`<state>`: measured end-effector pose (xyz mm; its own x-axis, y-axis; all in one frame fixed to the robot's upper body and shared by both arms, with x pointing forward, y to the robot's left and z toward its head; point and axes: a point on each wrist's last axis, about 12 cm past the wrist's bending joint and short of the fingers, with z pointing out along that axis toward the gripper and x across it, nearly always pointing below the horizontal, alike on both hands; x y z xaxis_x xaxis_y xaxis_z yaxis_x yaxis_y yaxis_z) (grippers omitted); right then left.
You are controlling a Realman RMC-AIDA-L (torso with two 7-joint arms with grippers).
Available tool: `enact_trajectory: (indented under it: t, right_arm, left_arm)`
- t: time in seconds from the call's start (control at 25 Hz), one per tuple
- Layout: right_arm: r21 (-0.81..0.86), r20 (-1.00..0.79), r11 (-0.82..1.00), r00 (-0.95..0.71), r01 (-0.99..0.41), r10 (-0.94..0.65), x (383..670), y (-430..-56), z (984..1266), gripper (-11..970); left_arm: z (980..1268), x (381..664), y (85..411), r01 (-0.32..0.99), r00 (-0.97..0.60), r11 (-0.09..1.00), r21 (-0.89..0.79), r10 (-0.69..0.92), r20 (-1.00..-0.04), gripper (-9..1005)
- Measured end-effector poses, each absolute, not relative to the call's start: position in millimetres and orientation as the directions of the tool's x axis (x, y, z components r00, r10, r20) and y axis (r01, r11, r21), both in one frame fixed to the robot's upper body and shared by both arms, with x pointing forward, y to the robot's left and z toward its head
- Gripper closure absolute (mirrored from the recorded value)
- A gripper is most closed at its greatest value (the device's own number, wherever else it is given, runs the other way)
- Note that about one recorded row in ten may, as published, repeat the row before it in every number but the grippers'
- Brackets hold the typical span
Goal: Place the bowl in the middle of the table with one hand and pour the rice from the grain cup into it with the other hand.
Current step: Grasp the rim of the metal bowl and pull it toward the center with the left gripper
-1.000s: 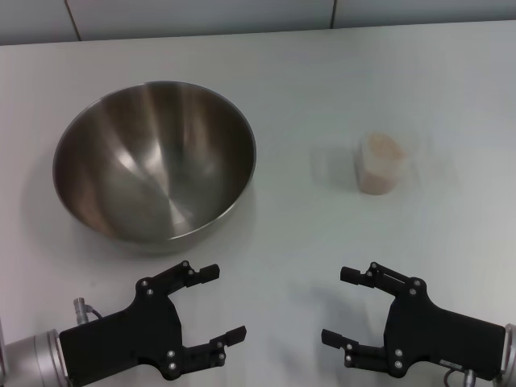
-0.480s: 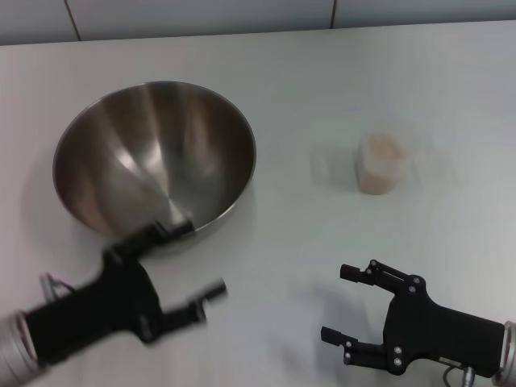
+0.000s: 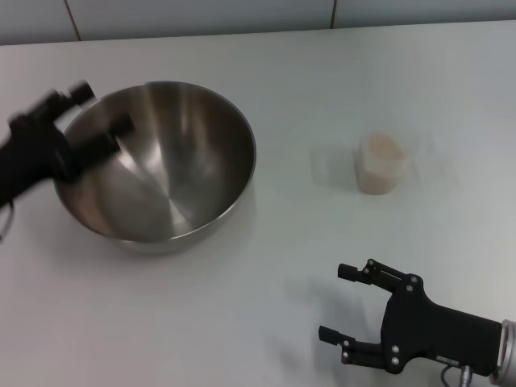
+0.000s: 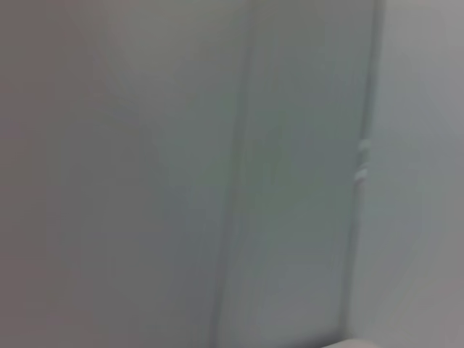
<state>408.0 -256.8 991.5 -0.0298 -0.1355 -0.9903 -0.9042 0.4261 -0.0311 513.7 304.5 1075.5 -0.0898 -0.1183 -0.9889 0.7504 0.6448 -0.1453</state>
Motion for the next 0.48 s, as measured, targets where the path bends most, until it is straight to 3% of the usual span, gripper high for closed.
enact_trajectory:
  t: [0.24,0.48]
  right_arm:
    - [-0.028,-0.991,0.424,-0.032,-0.905,-0.134,408,-257,992,131]
    - [-0.027,-0.991,0.421,-0.032,-0.907,-0.131,408,-257,992,130]
  left_arm:
    - [1107,551,312,0.686,-0.182,0.715,-0.135,-0.011,-0.983,163]
    - [1124,569,311,0.626,-0.327,0.771,-0.112,0.13,-0.936,164]
